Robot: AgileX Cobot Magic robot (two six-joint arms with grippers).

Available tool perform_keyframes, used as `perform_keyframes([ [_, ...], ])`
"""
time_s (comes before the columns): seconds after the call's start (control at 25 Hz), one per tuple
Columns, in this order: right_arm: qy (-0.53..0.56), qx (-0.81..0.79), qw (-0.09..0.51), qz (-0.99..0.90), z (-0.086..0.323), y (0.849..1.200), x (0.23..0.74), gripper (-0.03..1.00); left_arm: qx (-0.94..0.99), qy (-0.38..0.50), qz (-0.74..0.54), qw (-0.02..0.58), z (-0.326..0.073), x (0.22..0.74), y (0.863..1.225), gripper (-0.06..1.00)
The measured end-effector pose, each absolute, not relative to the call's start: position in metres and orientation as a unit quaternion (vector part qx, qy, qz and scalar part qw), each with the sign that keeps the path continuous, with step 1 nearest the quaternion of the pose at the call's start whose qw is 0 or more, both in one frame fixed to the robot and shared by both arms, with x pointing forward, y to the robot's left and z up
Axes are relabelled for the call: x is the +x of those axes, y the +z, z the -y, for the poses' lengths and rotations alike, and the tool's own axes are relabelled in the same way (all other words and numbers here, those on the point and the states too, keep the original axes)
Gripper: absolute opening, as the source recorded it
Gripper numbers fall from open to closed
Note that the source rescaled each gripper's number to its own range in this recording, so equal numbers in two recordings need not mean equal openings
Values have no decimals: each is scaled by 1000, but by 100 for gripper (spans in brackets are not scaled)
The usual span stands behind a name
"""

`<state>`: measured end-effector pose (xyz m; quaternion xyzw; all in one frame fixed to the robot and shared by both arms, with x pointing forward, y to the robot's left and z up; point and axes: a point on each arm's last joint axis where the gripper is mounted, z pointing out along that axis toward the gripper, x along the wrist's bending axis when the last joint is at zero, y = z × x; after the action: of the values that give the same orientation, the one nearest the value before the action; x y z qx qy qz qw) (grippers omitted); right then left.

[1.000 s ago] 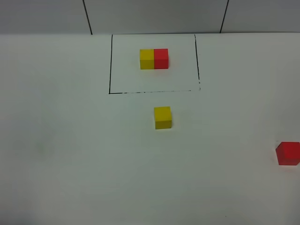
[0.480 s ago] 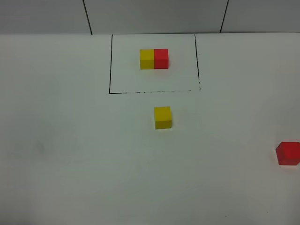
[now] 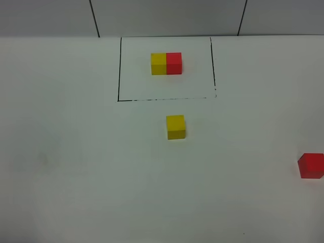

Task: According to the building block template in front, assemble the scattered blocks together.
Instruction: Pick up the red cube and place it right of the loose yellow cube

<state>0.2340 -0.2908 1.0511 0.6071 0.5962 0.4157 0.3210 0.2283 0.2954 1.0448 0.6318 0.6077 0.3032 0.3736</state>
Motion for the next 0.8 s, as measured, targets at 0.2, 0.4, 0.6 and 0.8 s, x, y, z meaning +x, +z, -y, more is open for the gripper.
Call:
perform_keyframes([
  [0.2, 416, 607, 321, -596, 291, 1051, 234, 92, 632, 303, -608, 374, -295, 228, 1045, 80],
  [0.4, 416, 607, 321, -596, 291, 1051, 234, 92, 632, 303, -608, 374, -295, 228, 1045, 80],
  [0.6, 418, 607, 318, -596, 290, 1051, 234, 92, 632, 303, -608, 374, -295, 228, 1045, 80],
  [0.8, 420, 616, 282, -603, 286, 1052, 242, 92, 632, 303, -608, 374, -295, 228, 1045, 80],
])
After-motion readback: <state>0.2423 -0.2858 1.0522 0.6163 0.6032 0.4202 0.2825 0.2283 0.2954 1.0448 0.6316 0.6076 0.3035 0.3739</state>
